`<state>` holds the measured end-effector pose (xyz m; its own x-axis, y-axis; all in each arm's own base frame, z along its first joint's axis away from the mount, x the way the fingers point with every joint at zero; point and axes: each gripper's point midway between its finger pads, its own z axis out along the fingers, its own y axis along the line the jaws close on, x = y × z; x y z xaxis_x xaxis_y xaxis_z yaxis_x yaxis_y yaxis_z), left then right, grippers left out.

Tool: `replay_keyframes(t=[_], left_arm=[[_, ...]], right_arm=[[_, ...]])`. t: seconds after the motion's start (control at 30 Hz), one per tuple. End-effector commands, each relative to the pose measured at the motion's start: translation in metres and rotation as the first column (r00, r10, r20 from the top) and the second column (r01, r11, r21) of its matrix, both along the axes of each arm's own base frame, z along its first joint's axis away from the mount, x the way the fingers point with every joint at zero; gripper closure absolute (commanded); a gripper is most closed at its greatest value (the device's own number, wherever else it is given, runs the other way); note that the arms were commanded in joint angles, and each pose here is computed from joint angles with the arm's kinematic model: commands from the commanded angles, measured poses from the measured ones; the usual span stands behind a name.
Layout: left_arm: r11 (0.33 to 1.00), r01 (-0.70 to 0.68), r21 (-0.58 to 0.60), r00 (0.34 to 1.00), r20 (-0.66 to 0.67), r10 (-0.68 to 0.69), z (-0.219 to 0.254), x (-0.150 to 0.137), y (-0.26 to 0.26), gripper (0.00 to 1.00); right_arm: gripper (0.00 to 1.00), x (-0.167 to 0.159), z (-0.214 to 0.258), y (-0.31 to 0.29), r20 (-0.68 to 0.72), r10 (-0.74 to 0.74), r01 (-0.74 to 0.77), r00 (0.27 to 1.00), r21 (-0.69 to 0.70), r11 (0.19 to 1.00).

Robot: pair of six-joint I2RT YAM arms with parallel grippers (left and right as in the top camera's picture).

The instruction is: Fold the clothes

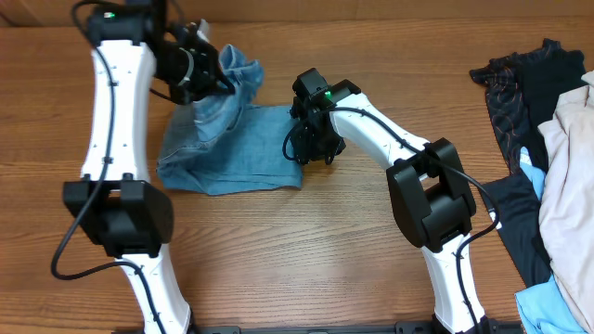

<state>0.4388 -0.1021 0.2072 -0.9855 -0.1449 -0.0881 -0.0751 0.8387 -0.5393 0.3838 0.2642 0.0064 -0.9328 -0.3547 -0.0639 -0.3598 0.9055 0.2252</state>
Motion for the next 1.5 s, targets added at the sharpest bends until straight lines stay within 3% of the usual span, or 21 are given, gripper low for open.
replay_keyframes(t=[0.0,0.17,0.6,0.97,1.0,1.03,1.07,1.47], left_arm=[[0.979,-0.058,0.194,0.998,0.012,0.057,-0.003,-0.001,-0.005,0.96],[0.946,-0.115,0.304,0.993,0.027,0.112,-0.009,0.0,-0.01,0.96],[0.945,-0.204,0.256,0.979,0.063,0.195,-0.013,0.014,-0.044,0.96],[0.941,-0.176,0.289,0.983,0.002,0.183,-0.04,0.0,-0.066,0.96],[0.941,-0.171,0.293,0.984,-0.004,0.18,-0.041,-0.002,-0.067,0.91],[0.941,-0.163,0.298,0.984,-0.016,0.175,-0.042,-0.006,-0.068,0.76],[0.94,-0.16,0.301,0.985,-0.02,0.174,-0.042,-0.007,-0.068,0.7],[0.94,-0.148,0.306,0.987,-0.012,0.159,-0.042,-0.006,-0.065,0.71]], right_arm=[[0.48,-0.017,-0.014,0.003,-0.055,0.01,-0.011,0.998,-0.012,1.0],[0.48,-0.019,-0.014,0.003,-0.06,0.01,-0.011,0.998,-0.015,1.0],[0.48,-0.022,-0.014,0.001,-0.073,0.01,-0.011,0.997,-0.022,1.0],[0.48,-0.023,-0.014,0.0,-0.079,0.01,-0.012,0.997,-0.026,1.0],[0.48,-0.023,-0.014,0.0,-0.078,0.01,-0.012,0.997,-0.026,1.0],[0.48,-0.023,-0.014,0.0,-0.078,0.01,-0.012,0.997,-0.026,1.0],[0.48,-0.023,-0.014,0.0,-0.078,0.01,-0.012,0.997,-0.026,1.0],[0.48,-0.023,-0.014,0.0,-0.08,0.009,-0.011,0.997,-0.027,1.0]])
